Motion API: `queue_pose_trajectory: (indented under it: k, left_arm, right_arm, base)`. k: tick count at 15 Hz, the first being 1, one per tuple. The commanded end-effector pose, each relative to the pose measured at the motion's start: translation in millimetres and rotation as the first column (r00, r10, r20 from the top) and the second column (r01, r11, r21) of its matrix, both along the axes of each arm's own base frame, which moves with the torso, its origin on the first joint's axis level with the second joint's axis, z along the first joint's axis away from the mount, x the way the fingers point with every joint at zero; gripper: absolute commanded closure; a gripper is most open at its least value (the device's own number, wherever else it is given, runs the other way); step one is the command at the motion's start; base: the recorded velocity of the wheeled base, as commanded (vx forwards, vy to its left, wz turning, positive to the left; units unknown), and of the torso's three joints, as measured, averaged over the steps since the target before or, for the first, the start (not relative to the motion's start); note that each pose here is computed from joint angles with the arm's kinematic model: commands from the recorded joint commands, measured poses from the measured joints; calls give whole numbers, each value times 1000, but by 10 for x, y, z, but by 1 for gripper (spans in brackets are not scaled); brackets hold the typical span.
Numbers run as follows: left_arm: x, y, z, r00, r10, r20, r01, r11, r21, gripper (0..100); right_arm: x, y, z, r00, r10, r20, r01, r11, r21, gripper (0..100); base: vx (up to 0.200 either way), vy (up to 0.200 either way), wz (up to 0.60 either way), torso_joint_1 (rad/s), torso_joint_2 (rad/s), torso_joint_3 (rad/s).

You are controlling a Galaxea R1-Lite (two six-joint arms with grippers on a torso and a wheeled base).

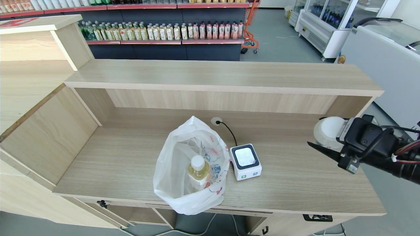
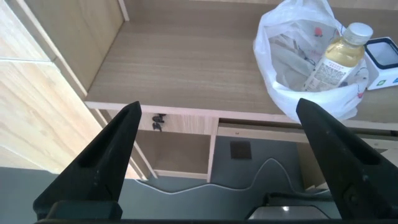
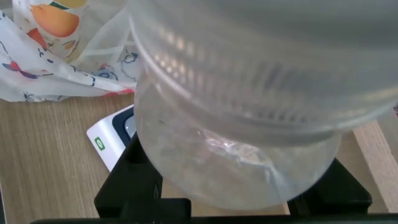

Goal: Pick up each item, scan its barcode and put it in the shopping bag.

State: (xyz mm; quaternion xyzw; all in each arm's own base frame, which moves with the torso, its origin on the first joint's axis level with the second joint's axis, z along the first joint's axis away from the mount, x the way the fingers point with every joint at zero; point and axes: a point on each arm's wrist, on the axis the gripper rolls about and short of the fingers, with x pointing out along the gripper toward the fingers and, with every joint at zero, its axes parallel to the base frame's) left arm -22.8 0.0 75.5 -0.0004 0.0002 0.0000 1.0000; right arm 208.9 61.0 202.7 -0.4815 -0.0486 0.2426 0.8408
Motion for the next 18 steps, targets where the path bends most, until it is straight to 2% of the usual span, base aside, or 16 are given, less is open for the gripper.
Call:
queue_pose_trajectory:
  k: [1, 6, 11, 18]
  left_arm:
    - [0, 0, 0, 1000, 0, 0, 0, 1000, -1, 0]
    - [0, 0, 0, 1000, 0, 0, 0, 1000, -2, 0]
    - [0, 0, 0, 1000, 0, 0, 0, 1000, -2, 0]
    - [0, 0, 0, 1000, 0, 0, 0, 1000, -2, 0]
  right_arm:
    - [276, 159, -237, 997, 69, -47, -69, 998, -7, 100]
    - [570, 266, -508, 984, 174, -47, -173, 985, 7, 100]
    - [805, 360, -748, 960, 281, 4, -281, 960, 17, 100]
    - [946, 396, -940, 940, 340, 30, -341, 940, 30, 100]
  base:
    - [0, 0, 0, 0, 0, 0]
    - [0, 0, 0, 0, 0, 0]
    - [0, 0, 0, 0, 0, 0]
    - [0, 0, 0, 0, 0, 0]
